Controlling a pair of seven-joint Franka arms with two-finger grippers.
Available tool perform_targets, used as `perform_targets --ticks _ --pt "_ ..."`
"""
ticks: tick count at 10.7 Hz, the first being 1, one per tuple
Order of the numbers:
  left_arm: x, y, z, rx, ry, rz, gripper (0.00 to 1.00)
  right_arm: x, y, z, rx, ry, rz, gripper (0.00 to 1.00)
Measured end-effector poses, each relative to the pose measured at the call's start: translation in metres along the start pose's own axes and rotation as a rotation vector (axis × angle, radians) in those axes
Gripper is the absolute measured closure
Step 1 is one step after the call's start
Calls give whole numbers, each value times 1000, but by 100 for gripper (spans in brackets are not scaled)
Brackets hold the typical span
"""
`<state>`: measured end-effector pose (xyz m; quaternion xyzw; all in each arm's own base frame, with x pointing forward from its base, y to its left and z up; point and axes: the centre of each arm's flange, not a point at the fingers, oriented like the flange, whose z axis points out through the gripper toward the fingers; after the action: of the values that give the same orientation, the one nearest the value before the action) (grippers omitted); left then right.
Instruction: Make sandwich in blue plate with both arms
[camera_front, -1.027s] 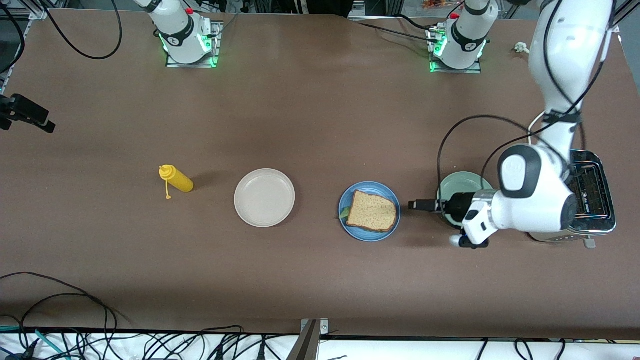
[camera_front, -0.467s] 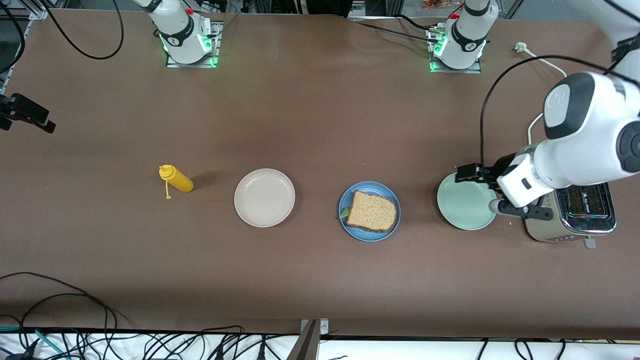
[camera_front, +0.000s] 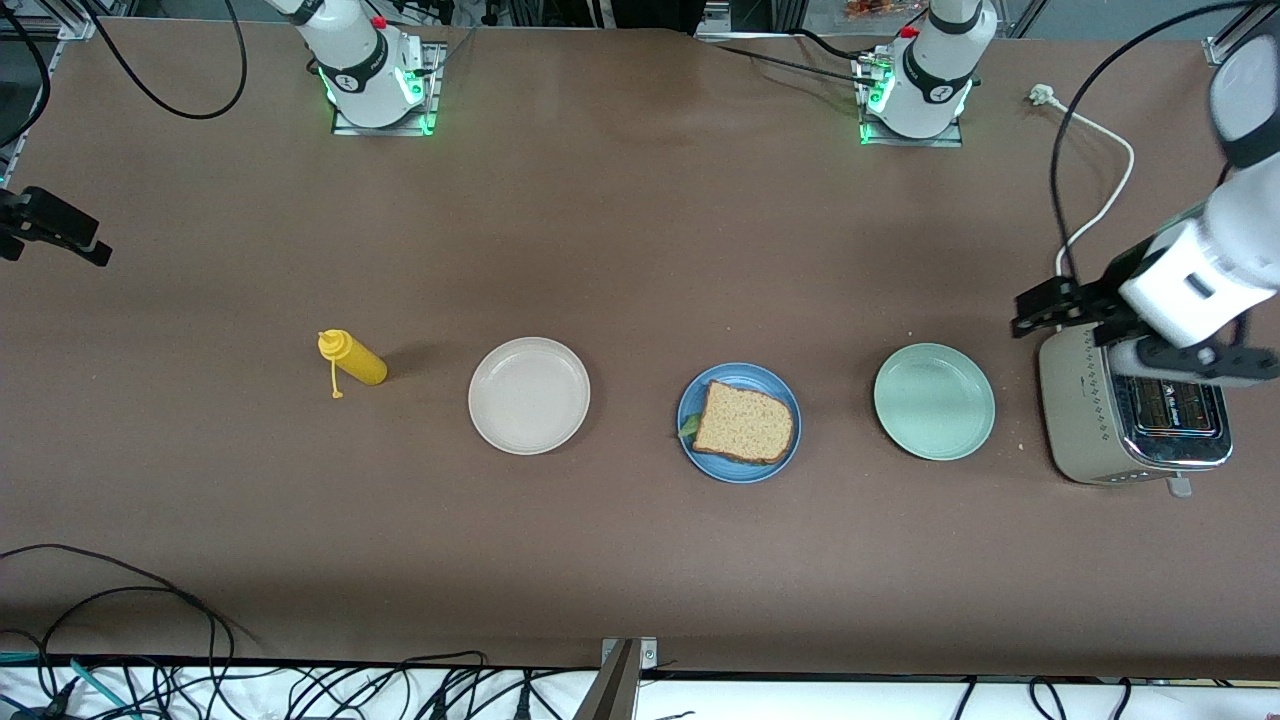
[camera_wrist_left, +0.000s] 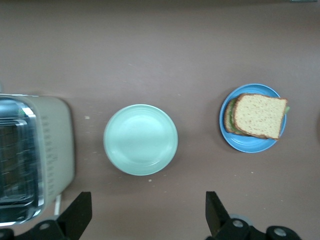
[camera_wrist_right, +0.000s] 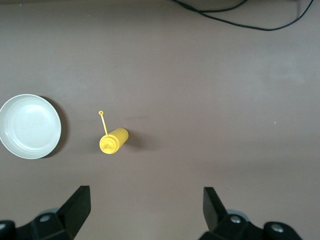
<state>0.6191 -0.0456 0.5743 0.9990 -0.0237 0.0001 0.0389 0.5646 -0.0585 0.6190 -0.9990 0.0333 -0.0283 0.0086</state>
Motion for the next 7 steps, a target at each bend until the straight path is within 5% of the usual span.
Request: perform_targets --ticks 7 --pt "-81 -65 -72 51 -6 -179 0 0 0 0 0 -1 0 0"
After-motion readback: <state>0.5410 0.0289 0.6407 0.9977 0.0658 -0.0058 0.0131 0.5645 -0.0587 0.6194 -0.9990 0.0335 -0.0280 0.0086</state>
